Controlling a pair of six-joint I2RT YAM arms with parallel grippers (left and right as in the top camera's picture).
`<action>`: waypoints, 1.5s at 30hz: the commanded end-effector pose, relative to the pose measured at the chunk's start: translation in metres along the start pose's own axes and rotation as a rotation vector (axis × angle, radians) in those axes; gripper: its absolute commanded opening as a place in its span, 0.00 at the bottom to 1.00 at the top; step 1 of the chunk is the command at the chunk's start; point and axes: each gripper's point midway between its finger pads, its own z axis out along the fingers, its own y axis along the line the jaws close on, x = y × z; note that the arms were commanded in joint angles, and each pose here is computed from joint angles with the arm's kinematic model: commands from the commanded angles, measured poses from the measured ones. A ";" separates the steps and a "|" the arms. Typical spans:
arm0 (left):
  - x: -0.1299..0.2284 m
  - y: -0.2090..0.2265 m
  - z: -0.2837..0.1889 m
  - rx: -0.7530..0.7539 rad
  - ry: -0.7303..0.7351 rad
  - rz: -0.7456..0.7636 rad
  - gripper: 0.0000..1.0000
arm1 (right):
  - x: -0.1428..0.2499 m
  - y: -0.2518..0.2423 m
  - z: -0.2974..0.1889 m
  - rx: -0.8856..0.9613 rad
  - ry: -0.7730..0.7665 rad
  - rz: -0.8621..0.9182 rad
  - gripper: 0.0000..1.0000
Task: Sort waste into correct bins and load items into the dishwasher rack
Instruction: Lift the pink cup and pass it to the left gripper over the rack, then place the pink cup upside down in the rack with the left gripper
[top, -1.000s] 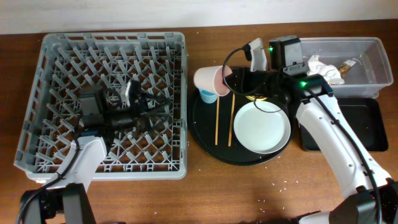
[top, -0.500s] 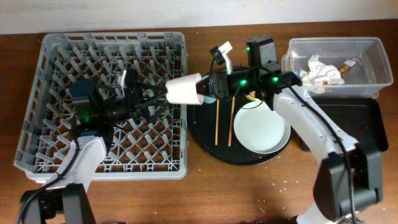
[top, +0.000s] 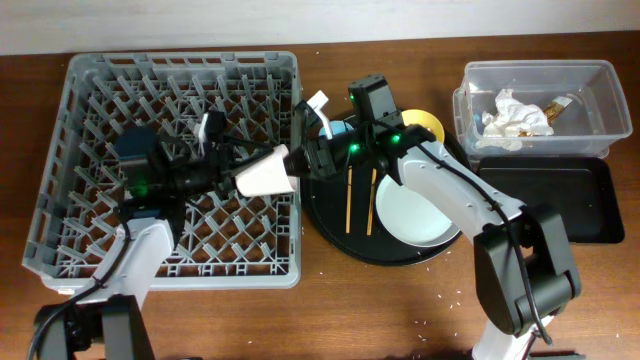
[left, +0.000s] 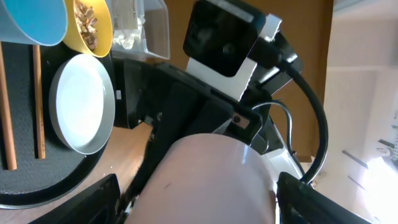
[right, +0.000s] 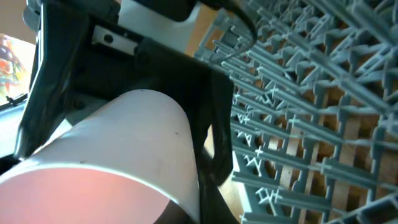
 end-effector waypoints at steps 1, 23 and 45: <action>0.009 -0.005 0.007 0.013 0.053 0.016 0.81 | -0.008 -0.017 0.002 0.054 -0.036 0.011 0.04; 0.012 -0.020 0.008 0.045 0.082 0.177 0.59 | -0.012 -0.020 -0.002 0.028 -0.044 0.005 0.74; -0.067 0.070 -0.037 -0.526 -0.325 0.313 0.48 | -0.008 -0.023 -0.245 1.029 -0.355 0.086 0.98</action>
